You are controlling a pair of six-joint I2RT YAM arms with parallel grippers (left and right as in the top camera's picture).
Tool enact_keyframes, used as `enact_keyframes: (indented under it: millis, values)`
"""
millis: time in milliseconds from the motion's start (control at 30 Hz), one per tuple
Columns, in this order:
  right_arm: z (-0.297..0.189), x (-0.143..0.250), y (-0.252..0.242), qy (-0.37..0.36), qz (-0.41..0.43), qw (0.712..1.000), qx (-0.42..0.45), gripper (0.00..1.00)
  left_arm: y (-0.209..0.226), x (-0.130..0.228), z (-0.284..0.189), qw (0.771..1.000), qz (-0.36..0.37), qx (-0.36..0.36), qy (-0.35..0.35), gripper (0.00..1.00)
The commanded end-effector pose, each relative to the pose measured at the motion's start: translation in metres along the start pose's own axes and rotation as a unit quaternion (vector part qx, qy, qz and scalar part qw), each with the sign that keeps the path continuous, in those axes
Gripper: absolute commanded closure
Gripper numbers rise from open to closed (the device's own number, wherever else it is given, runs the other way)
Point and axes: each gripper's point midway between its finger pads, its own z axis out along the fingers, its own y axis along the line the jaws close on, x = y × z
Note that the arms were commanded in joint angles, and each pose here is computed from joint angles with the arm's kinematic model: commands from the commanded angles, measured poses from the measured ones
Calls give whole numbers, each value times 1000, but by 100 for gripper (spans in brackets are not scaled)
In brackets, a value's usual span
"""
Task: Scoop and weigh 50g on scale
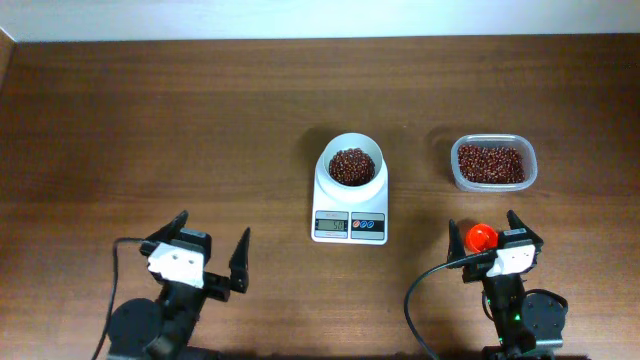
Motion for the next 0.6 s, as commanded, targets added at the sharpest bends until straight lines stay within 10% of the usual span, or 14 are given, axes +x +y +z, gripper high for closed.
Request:
enact_keyframes:
  millis: [0,567]
  values:
    - [0,2,-1,1,4,1000,3,1,17,16,7,997,-64,-40,-11,1]
    - [0,2,-1,1,4,1000,3,1,5,31,17,994,-50,-3,-99,1]
